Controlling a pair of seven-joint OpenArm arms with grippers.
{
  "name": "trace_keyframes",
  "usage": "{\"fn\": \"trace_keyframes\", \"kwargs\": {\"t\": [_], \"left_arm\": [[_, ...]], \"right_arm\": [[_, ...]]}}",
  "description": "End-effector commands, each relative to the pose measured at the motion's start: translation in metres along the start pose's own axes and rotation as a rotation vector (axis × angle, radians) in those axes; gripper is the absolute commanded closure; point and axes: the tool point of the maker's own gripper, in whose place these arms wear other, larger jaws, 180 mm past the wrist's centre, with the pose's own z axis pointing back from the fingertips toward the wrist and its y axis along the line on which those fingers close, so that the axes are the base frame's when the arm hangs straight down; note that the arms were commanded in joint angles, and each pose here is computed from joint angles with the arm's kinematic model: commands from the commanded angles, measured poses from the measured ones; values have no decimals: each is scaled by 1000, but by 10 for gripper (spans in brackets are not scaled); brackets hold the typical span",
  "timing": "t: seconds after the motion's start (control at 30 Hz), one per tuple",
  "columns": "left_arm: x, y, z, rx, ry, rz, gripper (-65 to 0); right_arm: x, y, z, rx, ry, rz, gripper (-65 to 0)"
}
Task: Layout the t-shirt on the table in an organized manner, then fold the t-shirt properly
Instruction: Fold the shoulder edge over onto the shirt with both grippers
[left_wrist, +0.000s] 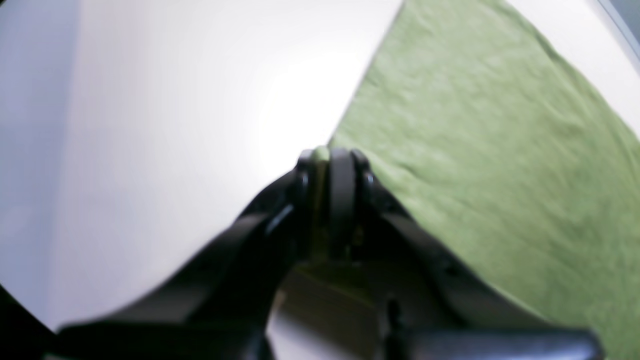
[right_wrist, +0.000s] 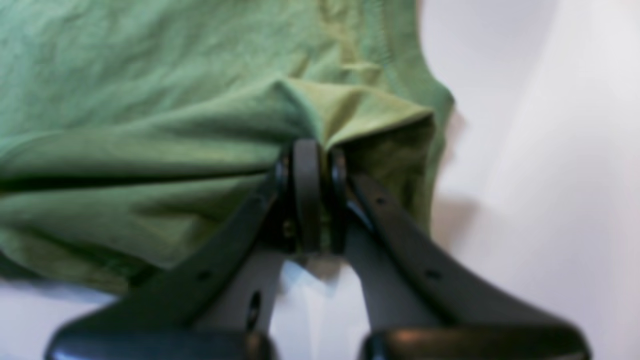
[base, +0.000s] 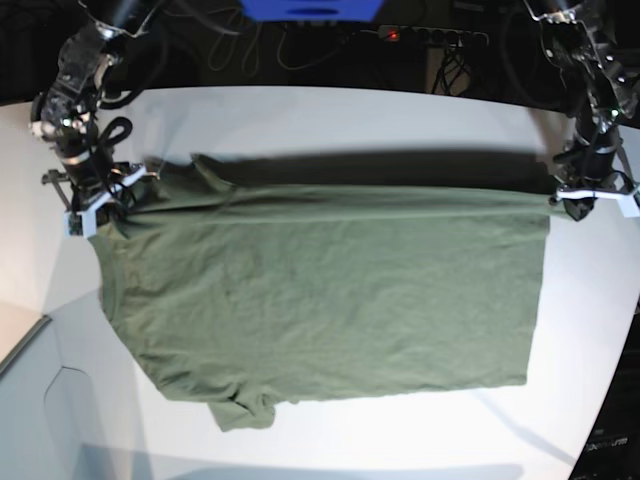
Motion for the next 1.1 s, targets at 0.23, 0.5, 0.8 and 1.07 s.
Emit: {"fn": "trace_keyframes", "kwargs": {"t": [0.23, 0.5, 0.8, 1.07], "left_arm": [[25, -12, -16, -21, -64, 29, -49], [14, -8, -25, -8, -30, 56, -77], [22, -3, -25, -3, -41, 44, -369], [7, 12, -2, 20, -20, 7, -367]], "right_arm": [[25, -6, -15, 10, -64, -18, 0], [30, 1, -18, 40, -60, 28, 0], [28, 8, -18, 69, -44, 88, -328], [29, -21, 6, -30, -76, 55, -351]]}}
